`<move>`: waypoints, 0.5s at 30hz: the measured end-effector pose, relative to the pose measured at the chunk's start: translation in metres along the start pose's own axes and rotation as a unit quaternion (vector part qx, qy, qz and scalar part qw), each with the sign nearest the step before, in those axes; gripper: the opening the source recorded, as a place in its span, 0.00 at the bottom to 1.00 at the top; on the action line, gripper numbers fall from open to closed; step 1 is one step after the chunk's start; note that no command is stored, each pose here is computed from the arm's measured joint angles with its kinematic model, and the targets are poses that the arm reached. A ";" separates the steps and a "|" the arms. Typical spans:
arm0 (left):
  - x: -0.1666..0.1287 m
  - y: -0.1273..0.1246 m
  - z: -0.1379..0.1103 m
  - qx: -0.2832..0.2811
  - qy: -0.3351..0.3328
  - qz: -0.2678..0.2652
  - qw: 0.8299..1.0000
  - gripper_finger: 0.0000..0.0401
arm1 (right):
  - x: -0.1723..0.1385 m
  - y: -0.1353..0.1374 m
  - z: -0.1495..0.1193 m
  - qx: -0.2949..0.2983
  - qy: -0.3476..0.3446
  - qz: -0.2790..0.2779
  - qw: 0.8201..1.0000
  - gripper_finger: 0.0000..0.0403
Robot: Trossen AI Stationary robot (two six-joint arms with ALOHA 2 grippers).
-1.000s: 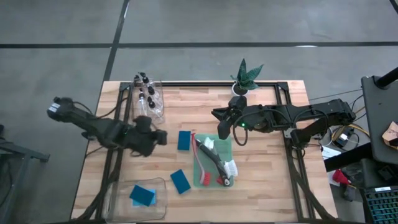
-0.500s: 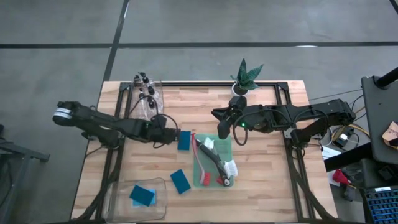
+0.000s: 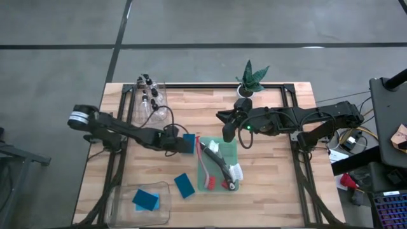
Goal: Pick & Place Kitchen Sink Supplies
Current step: Put the blue sponge into the bottom transparent bin
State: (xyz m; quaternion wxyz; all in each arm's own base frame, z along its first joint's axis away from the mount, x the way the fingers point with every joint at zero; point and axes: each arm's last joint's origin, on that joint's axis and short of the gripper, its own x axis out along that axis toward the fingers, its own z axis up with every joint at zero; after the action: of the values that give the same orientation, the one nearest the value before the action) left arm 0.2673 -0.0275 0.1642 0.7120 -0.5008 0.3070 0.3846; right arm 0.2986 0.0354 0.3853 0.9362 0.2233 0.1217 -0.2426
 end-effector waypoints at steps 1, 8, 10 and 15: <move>0.003 -0.001 -0.001 0.003 0.000 -0.001 1.000 0.47 | 0.000 0.000 0.000 0.000 0.000 0.000 1.000 0.14; 0.020 0.001 -0.007 0.023 0.012 0.008 1.000 0.47 | 0.000 0.000 0.000 0.000 0.000 0.000 1.000 0.14; 0.023 0.002 -0.008 0.024 0.015 0.012 1.000 0.47 | 0.000 0.000 0.000 0.000 0.000 0.000 1.000 0.14; 0.025 0.003 -0.009 0.026 0.017 0.016 0.999 0.47 | 0.000 0.000 0.000 0.003 0.000 0.000 1.000 0.14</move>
State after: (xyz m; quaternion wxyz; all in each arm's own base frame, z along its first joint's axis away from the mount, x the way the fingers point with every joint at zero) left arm 0.2774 -0.0292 0.1398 0.7132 -0.4835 0.3369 0.3796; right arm 0.2983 0.0354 0.3857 0.9358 0.2258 0.1205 -0.2426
